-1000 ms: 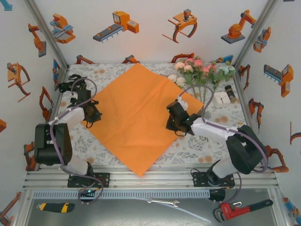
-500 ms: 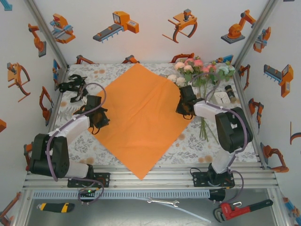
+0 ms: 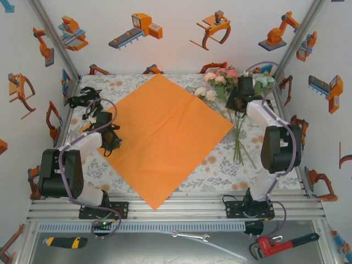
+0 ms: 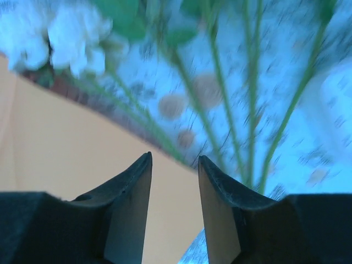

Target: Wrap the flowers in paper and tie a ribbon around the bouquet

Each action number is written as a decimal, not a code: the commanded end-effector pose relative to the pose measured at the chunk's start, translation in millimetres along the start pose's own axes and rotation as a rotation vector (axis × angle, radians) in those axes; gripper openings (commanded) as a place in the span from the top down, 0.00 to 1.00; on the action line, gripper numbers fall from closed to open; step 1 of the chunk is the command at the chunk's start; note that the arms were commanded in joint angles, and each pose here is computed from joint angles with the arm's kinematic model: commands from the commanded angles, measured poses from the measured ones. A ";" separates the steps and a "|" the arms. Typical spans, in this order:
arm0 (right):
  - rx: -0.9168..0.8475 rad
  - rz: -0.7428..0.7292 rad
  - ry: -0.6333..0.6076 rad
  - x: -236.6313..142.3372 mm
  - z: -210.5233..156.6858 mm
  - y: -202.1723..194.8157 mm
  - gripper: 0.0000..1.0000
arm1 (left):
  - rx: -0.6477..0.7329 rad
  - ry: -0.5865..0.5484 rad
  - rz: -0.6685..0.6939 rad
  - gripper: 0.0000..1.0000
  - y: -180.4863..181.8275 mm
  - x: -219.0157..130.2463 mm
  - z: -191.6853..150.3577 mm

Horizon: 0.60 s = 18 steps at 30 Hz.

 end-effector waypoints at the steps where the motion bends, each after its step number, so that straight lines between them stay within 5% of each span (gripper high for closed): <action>1: -0.142 -0.076 0.115 25.1 -1.0 -12.3 0.59 | -0.024 0.061 -0.098 0.93 -11.3 5.5 -15.8; 9: -0.214 -0.102 0.185 76.5 8.7 -11.5 0.58 | -0.031 0.063 -0.186 0.92 -32.4 -11.1 -27.1; 18: -0.246 -0.164 0.243 98.0 -6.4 -24.3 0.60 | 0.008 -0.039 -0.081 0.84 -15.7 -45.4 -7.8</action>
Point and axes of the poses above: each hand's point on the last joint's axis, 136 mm out from that joint toward the fingers, its own x axis out along the fingers, its own y axis along the line the jaws close on, z = x × y, the point moved 5 cm from there along -x, back along the fingers, and after that the axes turned 11 degrees about x, right-handed, at the moved point
